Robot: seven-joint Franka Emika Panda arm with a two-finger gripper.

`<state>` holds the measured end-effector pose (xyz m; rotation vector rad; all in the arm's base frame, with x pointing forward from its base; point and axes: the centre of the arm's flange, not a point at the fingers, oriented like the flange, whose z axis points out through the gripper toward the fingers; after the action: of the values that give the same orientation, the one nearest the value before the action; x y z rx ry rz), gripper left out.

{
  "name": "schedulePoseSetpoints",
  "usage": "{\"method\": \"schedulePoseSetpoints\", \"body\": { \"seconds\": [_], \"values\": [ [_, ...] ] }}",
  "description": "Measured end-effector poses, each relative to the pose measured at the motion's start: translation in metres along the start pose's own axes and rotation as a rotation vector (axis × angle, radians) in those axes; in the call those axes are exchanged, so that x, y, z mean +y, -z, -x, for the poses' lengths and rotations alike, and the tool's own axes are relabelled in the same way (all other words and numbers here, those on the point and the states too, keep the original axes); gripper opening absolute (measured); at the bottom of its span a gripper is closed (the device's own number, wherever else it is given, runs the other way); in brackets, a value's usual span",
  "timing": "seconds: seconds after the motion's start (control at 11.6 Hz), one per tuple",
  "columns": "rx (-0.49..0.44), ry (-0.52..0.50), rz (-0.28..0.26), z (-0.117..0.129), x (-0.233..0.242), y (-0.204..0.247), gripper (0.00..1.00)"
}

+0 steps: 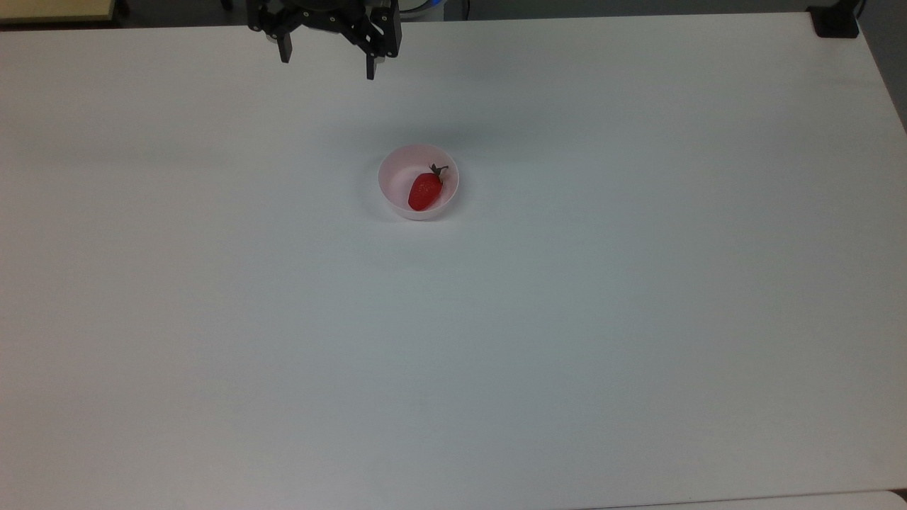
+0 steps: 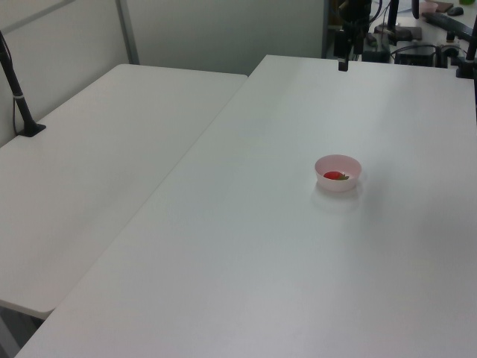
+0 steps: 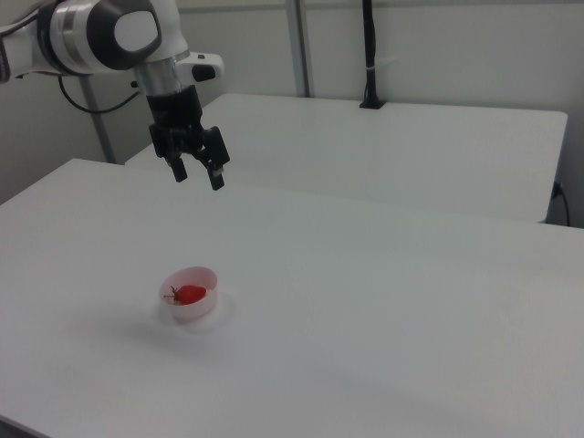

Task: Pick up strawberry from bowl
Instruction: 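Lower the open gripper down into the pink bowl around the strawberry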

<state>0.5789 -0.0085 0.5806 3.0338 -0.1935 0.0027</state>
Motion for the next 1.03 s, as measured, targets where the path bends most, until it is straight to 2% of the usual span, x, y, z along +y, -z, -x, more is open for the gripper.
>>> {"method": "schedulePoseSetpoints", "body": {
  "seconds": [0.69,0.86,1.03],
  "values": [
    [-0.002,-0.006,0.0,0.0,0.002,-0.001,1.0],
    [-0.013,-0.071,0.001,0.001,0.0,-0.006,1.0],
    [-0.065,-0.097,0.001,0.007,-0.016,-0.031,1.0]
  ]
}}
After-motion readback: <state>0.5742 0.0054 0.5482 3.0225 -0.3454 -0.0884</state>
